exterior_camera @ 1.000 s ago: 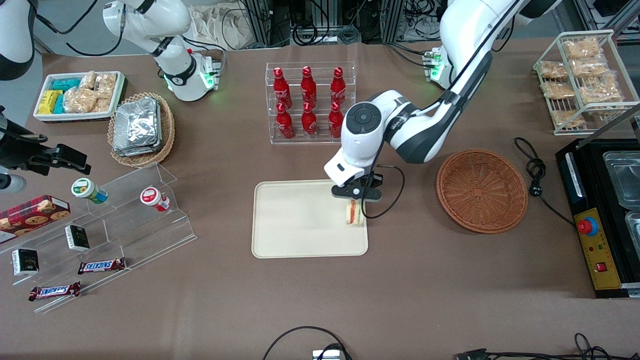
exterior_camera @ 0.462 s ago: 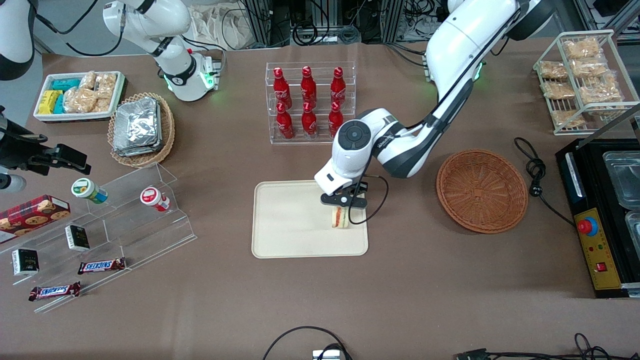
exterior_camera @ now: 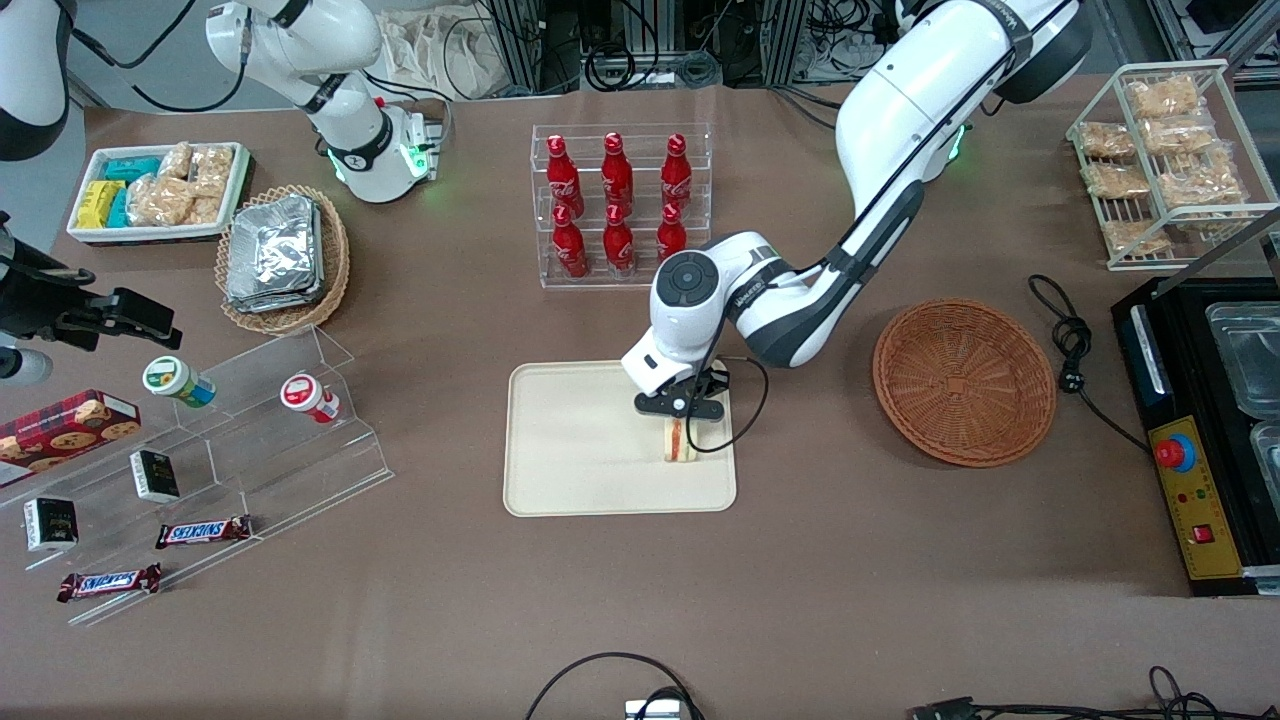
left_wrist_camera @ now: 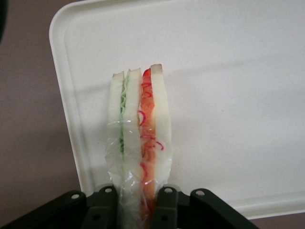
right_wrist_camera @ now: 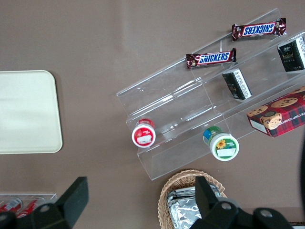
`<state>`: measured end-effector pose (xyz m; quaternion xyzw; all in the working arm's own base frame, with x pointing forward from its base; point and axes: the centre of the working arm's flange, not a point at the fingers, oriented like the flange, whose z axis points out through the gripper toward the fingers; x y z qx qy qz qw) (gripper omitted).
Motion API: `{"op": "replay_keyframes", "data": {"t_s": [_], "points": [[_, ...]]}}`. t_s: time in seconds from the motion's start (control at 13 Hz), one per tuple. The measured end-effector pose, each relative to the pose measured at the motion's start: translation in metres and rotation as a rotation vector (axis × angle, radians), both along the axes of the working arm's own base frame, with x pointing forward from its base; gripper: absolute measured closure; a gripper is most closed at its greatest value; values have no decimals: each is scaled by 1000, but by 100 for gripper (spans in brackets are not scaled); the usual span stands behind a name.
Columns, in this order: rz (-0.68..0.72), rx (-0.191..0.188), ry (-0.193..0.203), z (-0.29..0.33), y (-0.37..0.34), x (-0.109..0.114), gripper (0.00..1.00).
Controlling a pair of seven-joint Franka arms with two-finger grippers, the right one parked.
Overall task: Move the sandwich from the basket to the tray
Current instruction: 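Lower the held sandwich onto the tray surface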
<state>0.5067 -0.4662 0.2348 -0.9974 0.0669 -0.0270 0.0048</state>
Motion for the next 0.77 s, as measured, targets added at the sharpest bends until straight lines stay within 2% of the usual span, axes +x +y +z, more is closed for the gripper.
{"op": "replay_keyframes", "data": {"t_s": [0.15, 0.31, 0.46, 0.54, 0.62, 0.77], "points": [[2, 4, 7, -6, 0, -1, 78], [2, 3, 11, -10, 0, -1, 74], [1, 2, 11, -11, 0, -1, 57], [1, 3, 11, -11, 0, -1, 57], [1, 3, 12, -11, 0, -1, 51], [3, 3, 13, -12, 0, -1, 30]]}}
